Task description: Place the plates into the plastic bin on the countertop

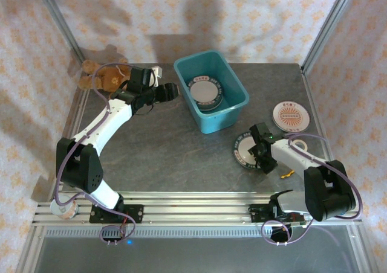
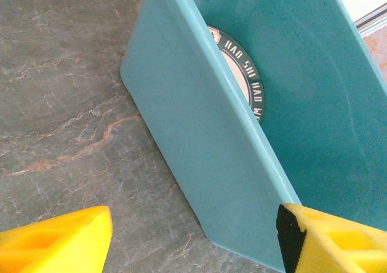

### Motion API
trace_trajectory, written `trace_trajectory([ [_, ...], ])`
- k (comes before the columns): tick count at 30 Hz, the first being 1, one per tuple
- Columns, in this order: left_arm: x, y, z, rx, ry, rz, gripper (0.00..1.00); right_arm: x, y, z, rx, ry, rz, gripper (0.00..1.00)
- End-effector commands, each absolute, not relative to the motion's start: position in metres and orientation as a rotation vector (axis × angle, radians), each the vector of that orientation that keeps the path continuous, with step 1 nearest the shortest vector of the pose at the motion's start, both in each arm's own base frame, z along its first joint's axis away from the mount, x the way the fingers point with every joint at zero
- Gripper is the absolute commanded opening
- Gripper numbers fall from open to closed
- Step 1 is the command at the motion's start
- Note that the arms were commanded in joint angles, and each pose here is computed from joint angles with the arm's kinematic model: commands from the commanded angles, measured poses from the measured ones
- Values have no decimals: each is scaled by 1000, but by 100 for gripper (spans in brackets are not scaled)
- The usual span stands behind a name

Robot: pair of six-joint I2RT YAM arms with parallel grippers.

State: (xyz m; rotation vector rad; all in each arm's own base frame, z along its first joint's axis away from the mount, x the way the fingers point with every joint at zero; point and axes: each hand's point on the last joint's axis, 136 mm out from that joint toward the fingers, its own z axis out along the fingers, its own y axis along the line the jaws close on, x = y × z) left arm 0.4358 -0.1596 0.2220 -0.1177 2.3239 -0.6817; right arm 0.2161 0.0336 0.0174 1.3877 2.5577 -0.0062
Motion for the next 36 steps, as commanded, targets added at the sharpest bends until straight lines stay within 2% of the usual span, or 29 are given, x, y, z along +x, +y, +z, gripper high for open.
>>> trace_trajectory([
  [1,440,-155,230,-130,2317,-665,73,216,24,12,1377,2538,-72,71],
  [8,440,-155,233,-137,2313,-669,73,217,20,15,1382,2496,-65,60],
  [17,442,-156,230,-164,2304,-693,73,216,14,25,1379,2429,-47,39],
  [27,442,-156,231,-175,2296,-698,73,221,10,42,1363,2383,-38,27],
  [31,443,-156,230,-173,2298,-700,73,219,11,40,1370,2388,-37,27],
  [32,443,-157,230,-170,2298,-703,73,216,11,37,1381,2394,-34,29],
  [34,443,-158,230,-169,2299,-705,73,211,13,32,1406,2403,-25,39],
  [36,444,-158,230,-169,2299,-707,73,207,14,27,1425,2412,-20,44],
])
